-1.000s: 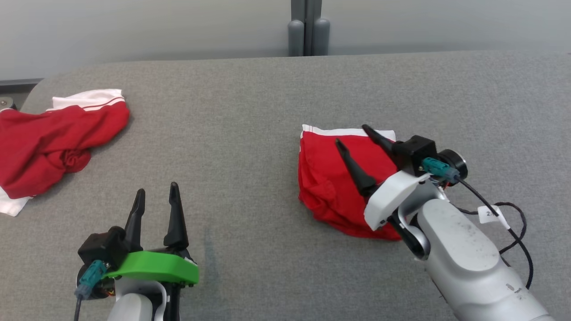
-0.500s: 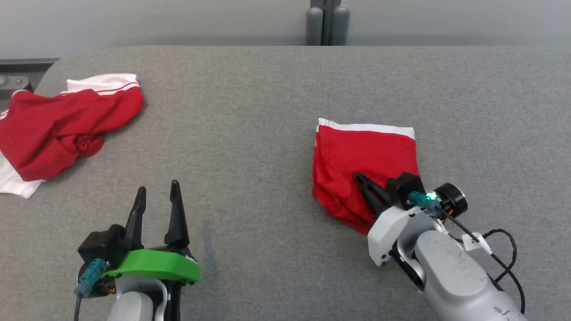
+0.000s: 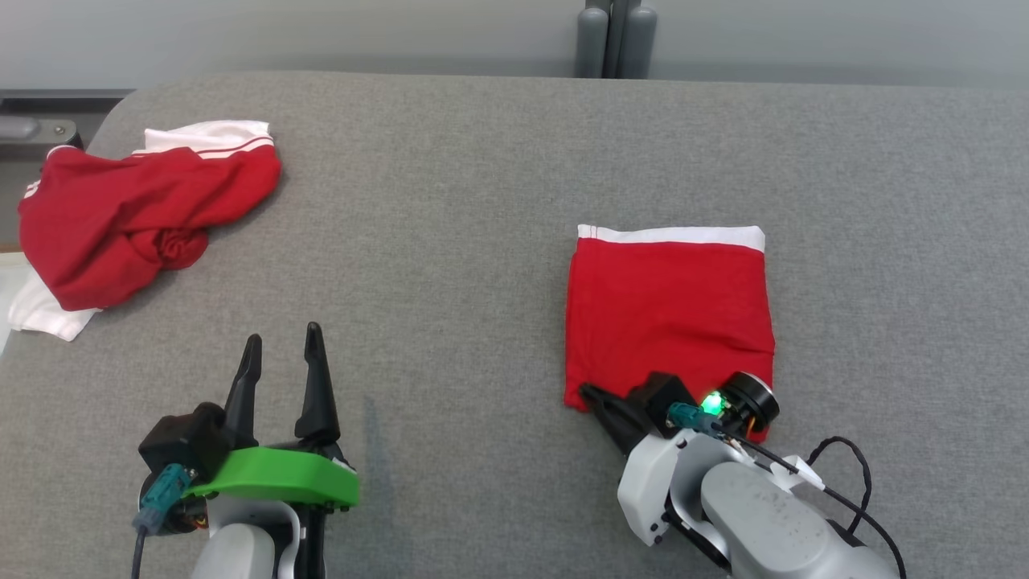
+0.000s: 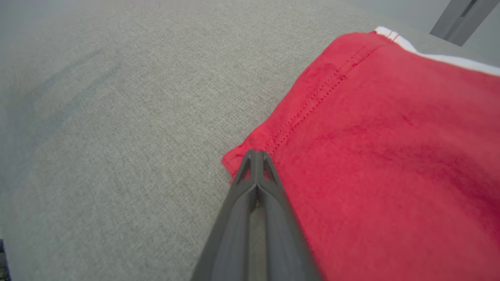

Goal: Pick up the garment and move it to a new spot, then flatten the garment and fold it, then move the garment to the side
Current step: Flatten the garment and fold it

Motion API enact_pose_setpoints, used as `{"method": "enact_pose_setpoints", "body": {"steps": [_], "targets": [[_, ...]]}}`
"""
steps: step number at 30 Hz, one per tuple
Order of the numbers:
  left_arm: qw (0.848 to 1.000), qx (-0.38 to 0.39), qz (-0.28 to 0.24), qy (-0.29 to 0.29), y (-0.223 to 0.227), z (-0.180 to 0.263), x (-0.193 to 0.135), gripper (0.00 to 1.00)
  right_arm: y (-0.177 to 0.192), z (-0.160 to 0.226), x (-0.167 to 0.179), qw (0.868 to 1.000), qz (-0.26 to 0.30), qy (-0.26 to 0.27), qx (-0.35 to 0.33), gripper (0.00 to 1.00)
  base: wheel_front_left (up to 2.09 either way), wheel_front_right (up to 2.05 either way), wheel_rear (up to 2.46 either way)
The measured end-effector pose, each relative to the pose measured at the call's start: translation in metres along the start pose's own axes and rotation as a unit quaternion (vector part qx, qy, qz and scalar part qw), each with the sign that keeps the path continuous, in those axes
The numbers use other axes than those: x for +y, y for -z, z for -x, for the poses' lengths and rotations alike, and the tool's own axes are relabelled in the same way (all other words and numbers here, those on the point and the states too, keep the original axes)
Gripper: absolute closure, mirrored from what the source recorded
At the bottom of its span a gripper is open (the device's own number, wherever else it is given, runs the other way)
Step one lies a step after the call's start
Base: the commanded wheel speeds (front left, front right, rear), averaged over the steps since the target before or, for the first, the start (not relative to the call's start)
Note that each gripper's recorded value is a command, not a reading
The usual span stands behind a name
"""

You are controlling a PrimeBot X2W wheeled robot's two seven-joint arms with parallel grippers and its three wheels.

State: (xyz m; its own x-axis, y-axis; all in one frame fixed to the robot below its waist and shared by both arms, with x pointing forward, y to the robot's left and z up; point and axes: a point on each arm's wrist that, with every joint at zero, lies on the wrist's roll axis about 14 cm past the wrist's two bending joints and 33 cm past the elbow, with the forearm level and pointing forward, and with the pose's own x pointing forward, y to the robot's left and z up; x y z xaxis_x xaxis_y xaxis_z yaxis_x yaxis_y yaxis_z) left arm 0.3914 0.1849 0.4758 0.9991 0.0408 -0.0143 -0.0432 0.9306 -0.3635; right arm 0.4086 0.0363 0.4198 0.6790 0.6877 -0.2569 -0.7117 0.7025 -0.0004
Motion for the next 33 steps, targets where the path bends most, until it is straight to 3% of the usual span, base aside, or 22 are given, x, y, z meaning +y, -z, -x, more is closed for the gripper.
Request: {"method": "enact_pose_setpoints", "body": {"steps": [7,8,11,12,13,20,27,33], "targets": [[1.000,-0.001,0.000,0.009,-0.001,0.001,-0.006,0.00,-0.006,0.005,0.007,1.000,0.004,-0.008,-0.007,1.00,0.00,0.00,0.00],[1.000,-0.001,-0.001,0.011,-0.001,0.002,-0.007,0.00,-0.011,0.005,0.006,1.000,0.004,-0.006,-0.015,0.96,0.00,0.00,0.00],[1.000,-0.001,-0.002,0.019,-0.001,0.003,-0.012,0.00,-0.030,0.008,0.002,0.999,0.005,0.003,-0.041,0.56,0.00,0.00,0.00],[1.000,-0.002,-0.001,0.024,-0.002,0.004,-0.015,0.00,-0.039,0.010,-0.002,0.998,0.004,0.011,-0.055,0.20,0.00,0.00,0.00],[1.000,-0.003,-0.001,0.028,-0.002,0.004,-0.018,0.00,-0.050,0.011,-0.007,0.997,0.002,0.019,-0.072,0.00,0.00,0.00,0.00],[0.998,-0.005,-0.001,0.065,-0.004,0.010,-0.040,0.00,-0.097,0.046,-0.058,0.981,-0.012,0.117,-0.155,0.00,0.00,0.00,0.00],[0.996,-0.001,-0.001,0.093,-0.001,0.015,-0.060,0.00,-0.086,0.112,-0.117,0.950,-0.057,0.248,-0.183,0.00,0.00,0.00,0.00],[0.994,0.013,0.004,0.104,0.009,0.021,-0.069,0.00,-0.062,0.154,-0.137,0.929,-0.083,0.313,-0.180,0.00,0.00,0.00,0.00]]}}
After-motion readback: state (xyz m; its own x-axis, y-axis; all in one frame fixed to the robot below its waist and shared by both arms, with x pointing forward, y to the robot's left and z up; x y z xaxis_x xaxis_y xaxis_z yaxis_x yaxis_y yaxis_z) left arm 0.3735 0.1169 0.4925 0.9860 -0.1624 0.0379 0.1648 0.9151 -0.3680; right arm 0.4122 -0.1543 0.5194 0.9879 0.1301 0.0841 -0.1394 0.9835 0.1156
